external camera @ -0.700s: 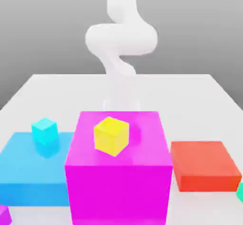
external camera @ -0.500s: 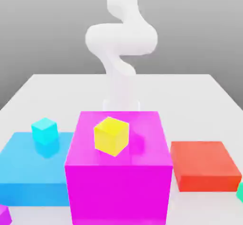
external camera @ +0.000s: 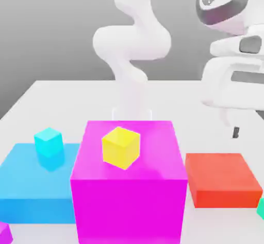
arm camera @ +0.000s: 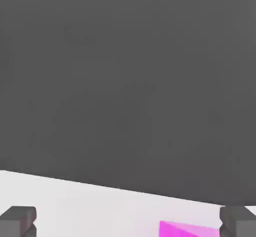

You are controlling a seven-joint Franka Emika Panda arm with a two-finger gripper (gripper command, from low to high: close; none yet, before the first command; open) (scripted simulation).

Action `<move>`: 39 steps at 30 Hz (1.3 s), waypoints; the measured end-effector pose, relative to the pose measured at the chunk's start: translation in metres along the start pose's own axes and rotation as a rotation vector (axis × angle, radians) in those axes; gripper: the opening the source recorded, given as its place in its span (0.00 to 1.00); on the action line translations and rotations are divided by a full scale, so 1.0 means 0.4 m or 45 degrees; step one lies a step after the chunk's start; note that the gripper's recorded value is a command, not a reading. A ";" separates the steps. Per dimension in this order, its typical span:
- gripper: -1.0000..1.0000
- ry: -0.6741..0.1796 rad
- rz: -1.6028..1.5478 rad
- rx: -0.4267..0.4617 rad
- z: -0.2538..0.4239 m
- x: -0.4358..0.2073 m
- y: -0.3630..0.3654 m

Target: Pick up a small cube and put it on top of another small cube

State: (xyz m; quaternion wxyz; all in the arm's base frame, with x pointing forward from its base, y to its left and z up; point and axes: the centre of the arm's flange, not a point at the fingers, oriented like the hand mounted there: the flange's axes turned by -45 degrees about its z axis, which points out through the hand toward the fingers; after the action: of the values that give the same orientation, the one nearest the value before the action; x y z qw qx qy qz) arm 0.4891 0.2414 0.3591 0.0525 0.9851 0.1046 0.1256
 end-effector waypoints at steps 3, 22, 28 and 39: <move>0.50 -0.077 -0.031 0.033 0.104 -0.034 -0.081; 0.00 -0.294 -0.130 0.185 0.491 -0.247 -0.367; 0.00 -0.313 -0.099 0.187 0.357 -0.196 -0.306; 0.00 -0.227 0.133 0.344 0.213 -0.006 0.102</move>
State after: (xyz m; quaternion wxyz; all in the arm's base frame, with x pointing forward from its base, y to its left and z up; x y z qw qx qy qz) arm 0.5167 0.1947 0.2819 -0.0780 0.9946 0.0642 0.0249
